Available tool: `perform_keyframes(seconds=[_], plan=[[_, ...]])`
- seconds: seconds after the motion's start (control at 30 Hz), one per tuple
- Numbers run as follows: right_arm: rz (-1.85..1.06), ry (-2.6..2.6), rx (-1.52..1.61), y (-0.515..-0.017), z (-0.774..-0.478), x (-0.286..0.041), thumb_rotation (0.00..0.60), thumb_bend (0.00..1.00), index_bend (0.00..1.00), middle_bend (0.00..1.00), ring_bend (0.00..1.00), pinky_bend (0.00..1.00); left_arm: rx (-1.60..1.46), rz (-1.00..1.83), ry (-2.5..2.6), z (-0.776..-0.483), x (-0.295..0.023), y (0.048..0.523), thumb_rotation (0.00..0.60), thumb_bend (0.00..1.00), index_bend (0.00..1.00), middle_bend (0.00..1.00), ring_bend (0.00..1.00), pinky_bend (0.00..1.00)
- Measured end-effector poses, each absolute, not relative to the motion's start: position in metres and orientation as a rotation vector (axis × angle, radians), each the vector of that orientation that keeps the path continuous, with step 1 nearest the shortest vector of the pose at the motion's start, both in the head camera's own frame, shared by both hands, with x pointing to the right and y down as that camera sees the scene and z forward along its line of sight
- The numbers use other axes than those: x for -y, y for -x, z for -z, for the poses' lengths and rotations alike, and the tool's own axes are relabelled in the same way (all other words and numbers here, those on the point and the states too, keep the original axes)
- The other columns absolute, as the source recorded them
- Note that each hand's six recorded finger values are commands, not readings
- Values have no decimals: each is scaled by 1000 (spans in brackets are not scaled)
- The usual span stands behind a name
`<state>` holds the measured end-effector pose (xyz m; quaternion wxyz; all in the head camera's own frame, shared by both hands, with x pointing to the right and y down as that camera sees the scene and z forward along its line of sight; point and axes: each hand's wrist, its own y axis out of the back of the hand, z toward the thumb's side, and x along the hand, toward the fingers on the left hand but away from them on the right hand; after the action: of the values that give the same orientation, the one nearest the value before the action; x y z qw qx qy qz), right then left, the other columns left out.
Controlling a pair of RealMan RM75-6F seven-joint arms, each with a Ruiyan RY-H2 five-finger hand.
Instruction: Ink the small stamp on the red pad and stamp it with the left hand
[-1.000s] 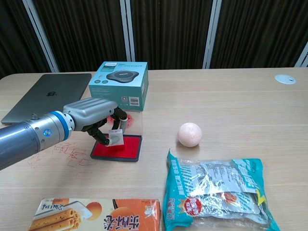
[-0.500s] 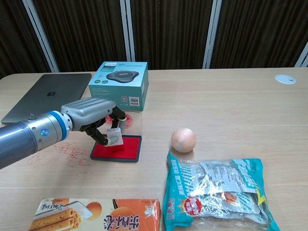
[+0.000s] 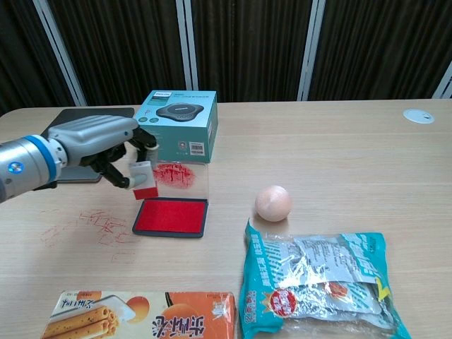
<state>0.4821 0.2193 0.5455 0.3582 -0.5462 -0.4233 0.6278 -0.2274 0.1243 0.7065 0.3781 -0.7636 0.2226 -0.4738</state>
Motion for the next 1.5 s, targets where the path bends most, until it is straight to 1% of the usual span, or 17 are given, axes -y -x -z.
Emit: perform_keyframes(seconds=[0.2, 0.4, 0.9, 0.97, 1.03, 1.1, 1.23, 1.5], plan=[[-1605, 1418, 1086, -477, -544, -220, 600, 0, 0, 0, 0, 0, -585, 1294, 1892, -711, -132, 271, 600, 413, 573, 596, 895, 943], [-1595, 1422, 1081, -474, -544, -220, 600, 0, 0, 0, 0, 0, -599, 1363, 1860, -724, -135, 298, 600, 413, 571, 596, 894, 942], [-1603, 1412, 1076, -475, -544, -220, 600, 0, 0, 0, 0, 0, -608, 1398, 1876, -746, -146, 302, 600, 406, 556, 588, 885, 935], [-1603, 1412, 1076, -475, -544, -220, 600, 0, 0, 0, 0, 0, -609, 1399, 1876, -747, -146, 302, 600, 373, 551, 584, 884, 934], [-1604, 1412, 1077, -476, -544, -220, 600, 0, 0, 0, 0, 0, -609, 1399, 1876, -748, -147, 303, 600, 291, 547, 580, 883, 933], [-1603, 1412, 1077, -475, -544, -220, 600, 0, 0, 0, 0, 0, -605, 1399, 1874, -749, -147, 303, 600, 249, 540, 575, 882, 932], [-1603, 1413, 1076, -475, -545, -220, 600, 0, 0, 0, 0, 0, -602, 1402, 1871, -749, -148, 304, 600, 230, 519, 557, 878, 930], [-1603, 1414, 1077, -475, -544, -220, 600, 0, 0, 0, 0, 0, -592, 1407, 1866, -750, -149, 304, 600, 137, 508, 539, 873, 926]])
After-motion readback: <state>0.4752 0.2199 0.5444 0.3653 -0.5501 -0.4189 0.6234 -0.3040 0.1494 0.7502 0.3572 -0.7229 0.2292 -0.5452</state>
